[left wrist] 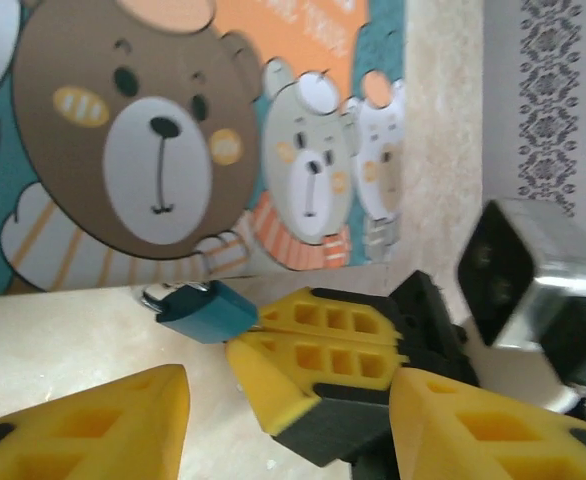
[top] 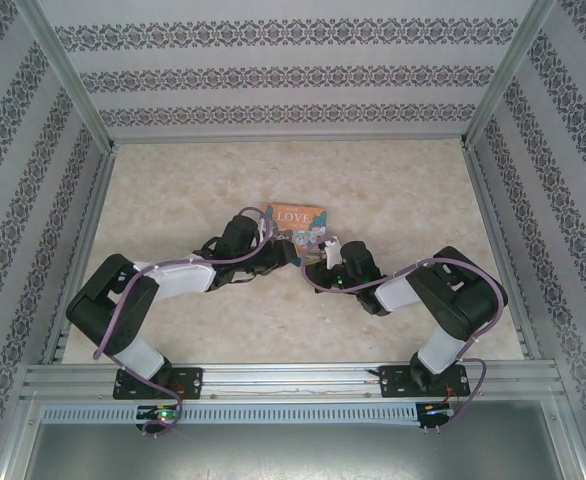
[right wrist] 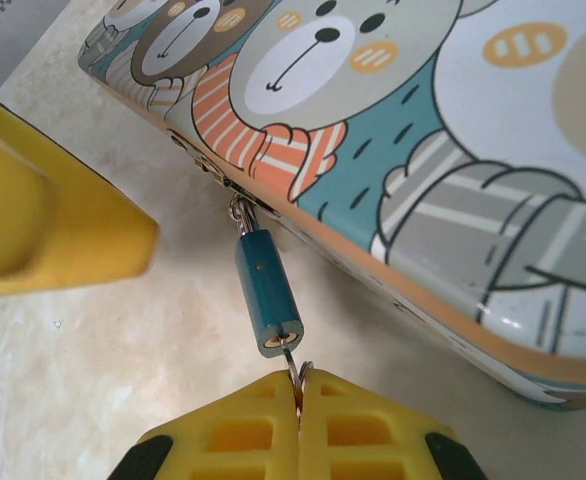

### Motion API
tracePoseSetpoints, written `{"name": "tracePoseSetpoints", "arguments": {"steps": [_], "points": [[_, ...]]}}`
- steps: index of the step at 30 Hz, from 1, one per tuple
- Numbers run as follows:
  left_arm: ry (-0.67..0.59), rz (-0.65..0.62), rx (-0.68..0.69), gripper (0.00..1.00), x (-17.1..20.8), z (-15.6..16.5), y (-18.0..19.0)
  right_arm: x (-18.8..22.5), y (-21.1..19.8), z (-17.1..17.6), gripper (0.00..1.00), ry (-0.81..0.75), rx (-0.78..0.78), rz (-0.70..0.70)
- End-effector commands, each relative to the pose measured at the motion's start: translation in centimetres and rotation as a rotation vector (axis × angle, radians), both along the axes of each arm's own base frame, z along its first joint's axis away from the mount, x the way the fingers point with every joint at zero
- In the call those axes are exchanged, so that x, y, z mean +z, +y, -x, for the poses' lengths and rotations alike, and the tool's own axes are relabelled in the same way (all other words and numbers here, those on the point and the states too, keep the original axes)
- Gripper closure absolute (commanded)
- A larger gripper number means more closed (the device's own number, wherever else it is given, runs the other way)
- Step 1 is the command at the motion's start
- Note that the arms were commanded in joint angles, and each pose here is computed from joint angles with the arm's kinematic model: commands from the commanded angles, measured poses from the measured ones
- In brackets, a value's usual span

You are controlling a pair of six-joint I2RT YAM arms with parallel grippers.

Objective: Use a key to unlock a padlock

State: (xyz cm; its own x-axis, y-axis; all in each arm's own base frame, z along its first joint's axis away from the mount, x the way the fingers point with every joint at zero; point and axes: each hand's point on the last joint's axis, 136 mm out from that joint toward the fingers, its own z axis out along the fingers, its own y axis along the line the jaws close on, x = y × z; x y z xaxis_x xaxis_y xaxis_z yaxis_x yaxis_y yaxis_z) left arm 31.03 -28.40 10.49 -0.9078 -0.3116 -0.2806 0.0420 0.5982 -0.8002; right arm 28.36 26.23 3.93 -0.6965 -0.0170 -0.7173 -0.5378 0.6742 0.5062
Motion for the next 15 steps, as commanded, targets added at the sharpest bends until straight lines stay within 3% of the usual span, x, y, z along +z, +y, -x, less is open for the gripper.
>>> {"name": "tracePoseSetpoints", "arguments": {"steps": [1,9,15], "points": [[-0.052,-0.041,0.016,0.43,1.1,0.4,1.5,0.8,-0.2,-0.4,1.00,-0.020,-0.023,-0.029],[-0.229,-0.037,0.096,0.34,5.5,1.2,4.8,1.4,0.1,-0.1,1.00,0.000,-0.012,-0.053],[-0.268,0.045,0.183,0.33,6.9,2.3,6.6,2.3,0.6,0.4,1.00,0.075,-0.011,-0.104]]}}
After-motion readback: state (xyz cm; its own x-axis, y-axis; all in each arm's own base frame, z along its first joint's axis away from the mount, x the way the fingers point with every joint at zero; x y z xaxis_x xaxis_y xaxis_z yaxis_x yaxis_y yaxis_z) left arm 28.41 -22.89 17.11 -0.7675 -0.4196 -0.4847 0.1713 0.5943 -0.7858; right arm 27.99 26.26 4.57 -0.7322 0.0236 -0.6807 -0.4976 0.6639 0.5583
